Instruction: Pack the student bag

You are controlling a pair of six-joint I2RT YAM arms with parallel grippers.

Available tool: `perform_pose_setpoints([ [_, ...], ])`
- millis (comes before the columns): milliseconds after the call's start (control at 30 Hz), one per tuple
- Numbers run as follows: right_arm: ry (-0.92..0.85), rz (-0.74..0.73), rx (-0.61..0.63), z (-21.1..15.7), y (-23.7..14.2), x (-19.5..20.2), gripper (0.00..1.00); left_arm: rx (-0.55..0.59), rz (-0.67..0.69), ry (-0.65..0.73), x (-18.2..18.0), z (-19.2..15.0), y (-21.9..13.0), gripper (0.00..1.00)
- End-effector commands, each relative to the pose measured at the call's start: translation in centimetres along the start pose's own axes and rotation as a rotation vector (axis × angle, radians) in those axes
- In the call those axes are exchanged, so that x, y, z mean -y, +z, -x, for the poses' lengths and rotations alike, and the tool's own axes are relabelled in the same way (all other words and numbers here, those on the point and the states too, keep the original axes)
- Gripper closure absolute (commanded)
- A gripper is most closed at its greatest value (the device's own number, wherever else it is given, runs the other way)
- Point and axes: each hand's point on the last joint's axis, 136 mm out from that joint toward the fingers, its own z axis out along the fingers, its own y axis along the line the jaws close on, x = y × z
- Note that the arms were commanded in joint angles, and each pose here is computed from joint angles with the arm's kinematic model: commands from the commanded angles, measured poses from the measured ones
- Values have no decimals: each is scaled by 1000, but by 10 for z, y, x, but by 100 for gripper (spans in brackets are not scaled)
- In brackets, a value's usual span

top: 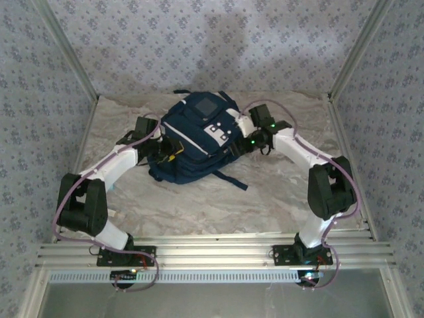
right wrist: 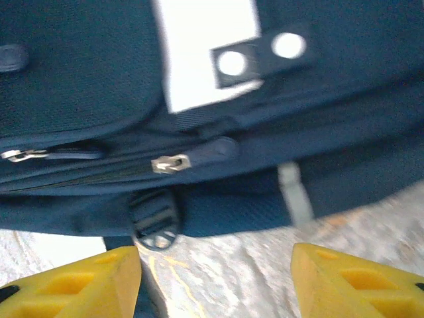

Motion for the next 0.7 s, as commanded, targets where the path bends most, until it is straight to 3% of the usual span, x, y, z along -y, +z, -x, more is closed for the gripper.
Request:
perform_pose_setpoints([
  [0,-169,16,44,14,13,-25,37,2,-15,26,6,5,-9,32],
  [67,-191,54,47,20,22,-37,37,11,-14,29,7,6,-15,22],
  [167,-217,77,45,25,35,-47,38,45,-15,37,12,10,-25,19],
  [400,-243,131,39,30,58,-65,40,83,-22,8,10,20,-19,18],
  [667,-233,221,69,33,73,-82,40,29,16,-40,-19,16,14,19],
])
